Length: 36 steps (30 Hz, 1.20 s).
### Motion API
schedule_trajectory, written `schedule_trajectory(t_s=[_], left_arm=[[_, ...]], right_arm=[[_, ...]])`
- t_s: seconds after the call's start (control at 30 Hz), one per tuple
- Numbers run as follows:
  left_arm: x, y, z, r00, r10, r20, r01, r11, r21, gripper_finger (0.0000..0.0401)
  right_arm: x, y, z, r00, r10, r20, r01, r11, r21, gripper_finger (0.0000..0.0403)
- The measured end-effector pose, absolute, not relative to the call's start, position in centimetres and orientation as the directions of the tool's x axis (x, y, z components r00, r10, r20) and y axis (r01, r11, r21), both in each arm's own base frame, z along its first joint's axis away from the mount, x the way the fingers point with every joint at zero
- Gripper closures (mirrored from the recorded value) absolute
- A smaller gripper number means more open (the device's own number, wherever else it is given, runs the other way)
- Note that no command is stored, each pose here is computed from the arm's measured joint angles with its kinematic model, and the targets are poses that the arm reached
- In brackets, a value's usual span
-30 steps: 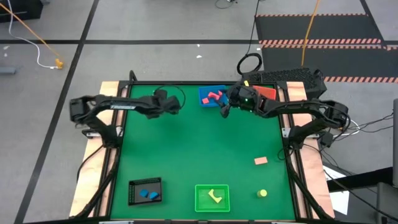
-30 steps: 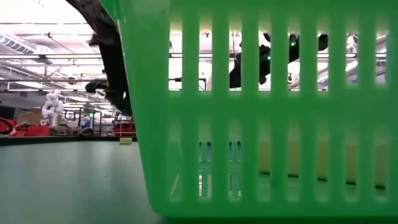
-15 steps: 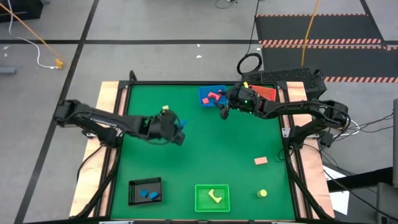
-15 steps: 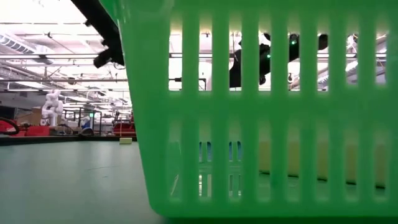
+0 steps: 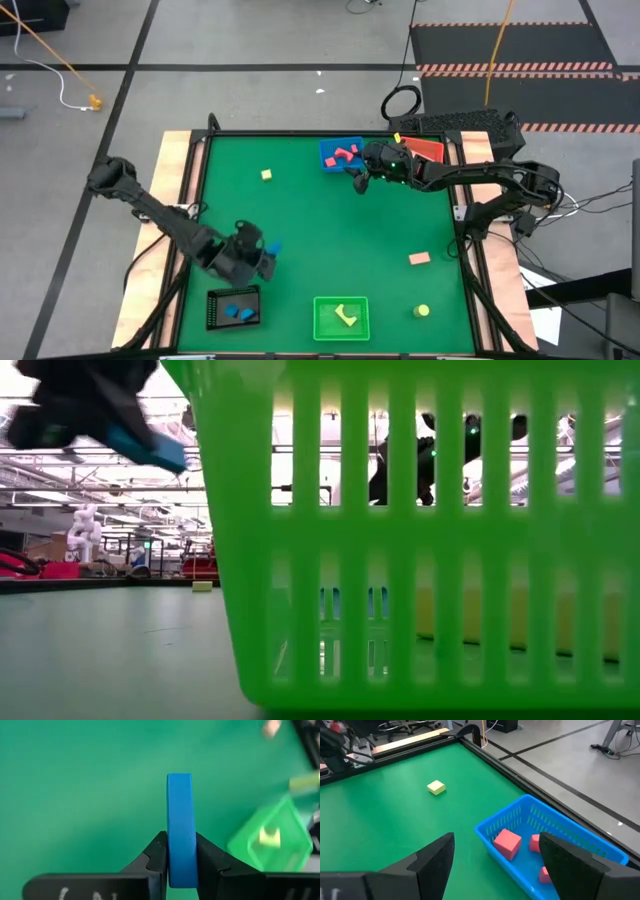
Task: Sort & place blocks by color
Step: Put the blue block into the black bin
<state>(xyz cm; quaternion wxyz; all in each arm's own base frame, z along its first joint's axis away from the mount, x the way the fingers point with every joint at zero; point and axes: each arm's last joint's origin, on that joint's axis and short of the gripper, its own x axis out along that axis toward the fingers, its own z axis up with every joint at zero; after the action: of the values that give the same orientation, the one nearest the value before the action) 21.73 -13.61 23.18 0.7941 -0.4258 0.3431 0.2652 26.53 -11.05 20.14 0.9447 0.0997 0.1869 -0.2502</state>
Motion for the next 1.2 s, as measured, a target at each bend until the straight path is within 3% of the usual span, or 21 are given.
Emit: schedule_trajectory(t_s=[0.33,0.5,0.9,1.2], left_arm=[[17.3,-18.4,22.4,0.481,-0.115,-0.869,-0.773,0.413,-0.482,0.033],[15.9,-19.4,22.3,0.368,-0.215,-0.904,-0.841,0.338,-0.423,0.0343],[15.1,-19.8,22.2,0.337,-0.224,-0.915,-0.897,0.219,-0.384,0.032],[15.1,-19.9,22.2,0.346,-0.224,-0.911,-0.89,0.228,-0.394,0.0317]], right_arm=[[26.7,-10.7,20.2,0.813,-0.424,-0.399,0.496,0.863,0.094,0.0122],[26.7,-10.6,20.2,0.813,-0.424,-0.398,0.495,0.864,0.091,0.0122],[26.7,-10.6,20.2,0.813,-0.424,-0.398,0.492,0.867,0.081,0.0122],[26.7,-10.6,20.2,0.813,-0.424,-0.398,0.485,0.872,0.061,0.0122]])
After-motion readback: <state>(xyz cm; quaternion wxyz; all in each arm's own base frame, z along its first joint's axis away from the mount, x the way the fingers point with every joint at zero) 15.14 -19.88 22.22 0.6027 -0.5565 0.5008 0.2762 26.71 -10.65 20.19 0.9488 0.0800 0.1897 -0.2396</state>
